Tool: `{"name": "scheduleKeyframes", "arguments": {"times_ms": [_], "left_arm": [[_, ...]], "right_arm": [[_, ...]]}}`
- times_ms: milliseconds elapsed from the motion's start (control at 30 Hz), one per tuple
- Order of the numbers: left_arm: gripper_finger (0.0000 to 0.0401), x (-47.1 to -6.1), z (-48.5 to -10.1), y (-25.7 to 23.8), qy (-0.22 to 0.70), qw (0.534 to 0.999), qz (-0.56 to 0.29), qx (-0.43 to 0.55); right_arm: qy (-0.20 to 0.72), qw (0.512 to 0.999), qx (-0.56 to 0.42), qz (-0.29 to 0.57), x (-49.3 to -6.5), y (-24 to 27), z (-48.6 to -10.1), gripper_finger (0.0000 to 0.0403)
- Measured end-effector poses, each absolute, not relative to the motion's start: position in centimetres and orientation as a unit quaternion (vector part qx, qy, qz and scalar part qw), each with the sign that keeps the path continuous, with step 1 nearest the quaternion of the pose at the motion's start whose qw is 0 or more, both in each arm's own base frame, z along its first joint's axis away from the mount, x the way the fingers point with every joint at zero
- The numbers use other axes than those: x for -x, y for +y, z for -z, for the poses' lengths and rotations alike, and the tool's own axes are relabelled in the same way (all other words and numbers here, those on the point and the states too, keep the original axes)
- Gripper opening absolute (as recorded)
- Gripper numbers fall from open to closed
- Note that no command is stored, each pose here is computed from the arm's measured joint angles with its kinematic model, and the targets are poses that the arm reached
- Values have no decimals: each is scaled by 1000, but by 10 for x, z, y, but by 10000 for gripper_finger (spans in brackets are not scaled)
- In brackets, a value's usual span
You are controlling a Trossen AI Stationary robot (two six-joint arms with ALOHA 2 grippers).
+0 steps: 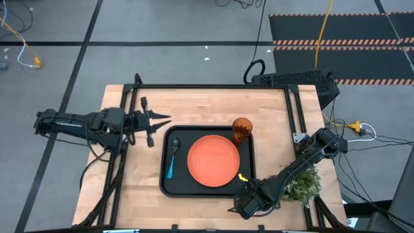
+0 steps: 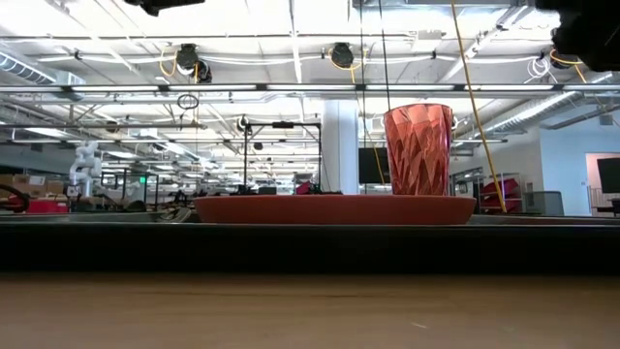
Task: Pick and place plate/cup/fork/spoon on tray
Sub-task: Put the pink fork on the black serving tray
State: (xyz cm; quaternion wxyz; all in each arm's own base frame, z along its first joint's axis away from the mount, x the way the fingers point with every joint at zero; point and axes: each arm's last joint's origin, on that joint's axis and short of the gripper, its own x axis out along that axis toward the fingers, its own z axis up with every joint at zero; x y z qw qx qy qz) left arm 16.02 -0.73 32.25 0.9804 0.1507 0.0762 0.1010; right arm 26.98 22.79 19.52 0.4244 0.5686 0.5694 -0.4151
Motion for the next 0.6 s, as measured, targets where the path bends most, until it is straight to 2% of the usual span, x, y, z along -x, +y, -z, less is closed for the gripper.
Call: {"name": "scheduleKeyframes", "arguments": {"times_ms": [300,600], "left_arm": [[76,-158,-291,-10,107,986,-49,-122],[76,-158,-272,-10,149,983,-48,-99]], "right_arm": [[584,422,-510,470,-251,227,-183,180],[583,423,-533,444,-242,225,-148,180]]}}
